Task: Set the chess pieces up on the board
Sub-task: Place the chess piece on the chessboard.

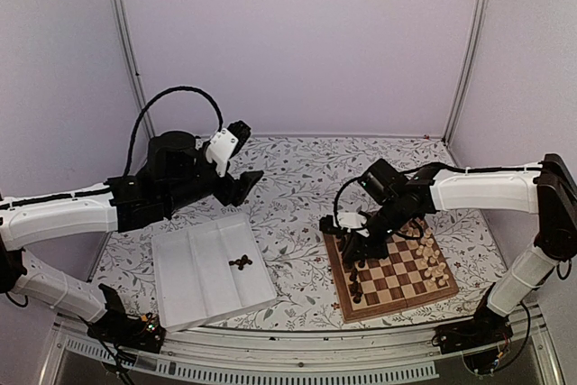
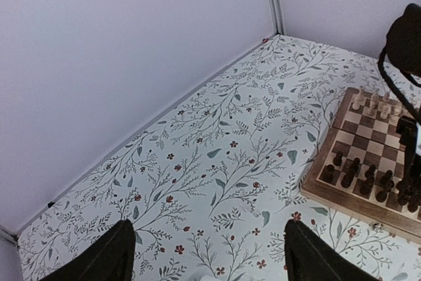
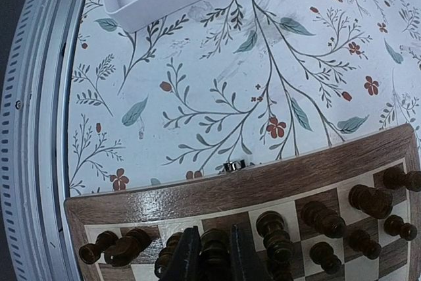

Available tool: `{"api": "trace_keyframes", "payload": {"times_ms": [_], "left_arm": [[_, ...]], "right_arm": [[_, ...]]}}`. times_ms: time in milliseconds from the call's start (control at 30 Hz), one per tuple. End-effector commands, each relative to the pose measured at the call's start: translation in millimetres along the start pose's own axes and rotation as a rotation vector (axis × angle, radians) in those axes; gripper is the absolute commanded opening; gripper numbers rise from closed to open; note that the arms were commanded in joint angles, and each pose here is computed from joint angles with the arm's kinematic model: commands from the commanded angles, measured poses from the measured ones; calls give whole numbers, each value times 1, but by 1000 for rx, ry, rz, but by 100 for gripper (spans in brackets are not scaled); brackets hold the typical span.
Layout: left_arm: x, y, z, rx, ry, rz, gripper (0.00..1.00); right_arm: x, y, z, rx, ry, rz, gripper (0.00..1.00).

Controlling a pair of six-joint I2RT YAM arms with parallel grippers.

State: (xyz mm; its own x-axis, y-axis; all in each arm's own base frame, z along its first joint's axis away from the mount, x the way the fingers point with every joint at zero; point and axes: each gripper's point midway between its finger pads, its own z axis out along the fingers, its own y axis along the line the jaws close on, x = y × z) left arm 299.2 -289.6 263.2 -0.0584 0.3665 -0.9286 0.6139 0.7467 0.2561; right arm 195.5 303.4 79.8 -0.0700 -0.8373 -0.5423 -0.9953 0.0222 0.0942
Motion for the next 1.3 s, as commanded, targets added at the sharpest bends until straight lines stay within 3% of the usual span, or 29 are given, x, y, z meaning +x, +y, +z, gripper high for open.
{"api": "trace_keyframes", "payload": {"times_ms": [0,700,1033,1267], "left_arm": [[-4,1,0,8,-6,5,80],[-1,-1,2,15,8,8,80],[-1,-2,2,21,13,6,80],[2,10,-2,-63,53,-30,78]], "right_arm": [[2,0,6,0,7,-13,10],[4,1,8,3,19,-14,22],[3,-1,8,5,26,-9,22],[-36,6,-31,-15,-52,-27,25]]}}
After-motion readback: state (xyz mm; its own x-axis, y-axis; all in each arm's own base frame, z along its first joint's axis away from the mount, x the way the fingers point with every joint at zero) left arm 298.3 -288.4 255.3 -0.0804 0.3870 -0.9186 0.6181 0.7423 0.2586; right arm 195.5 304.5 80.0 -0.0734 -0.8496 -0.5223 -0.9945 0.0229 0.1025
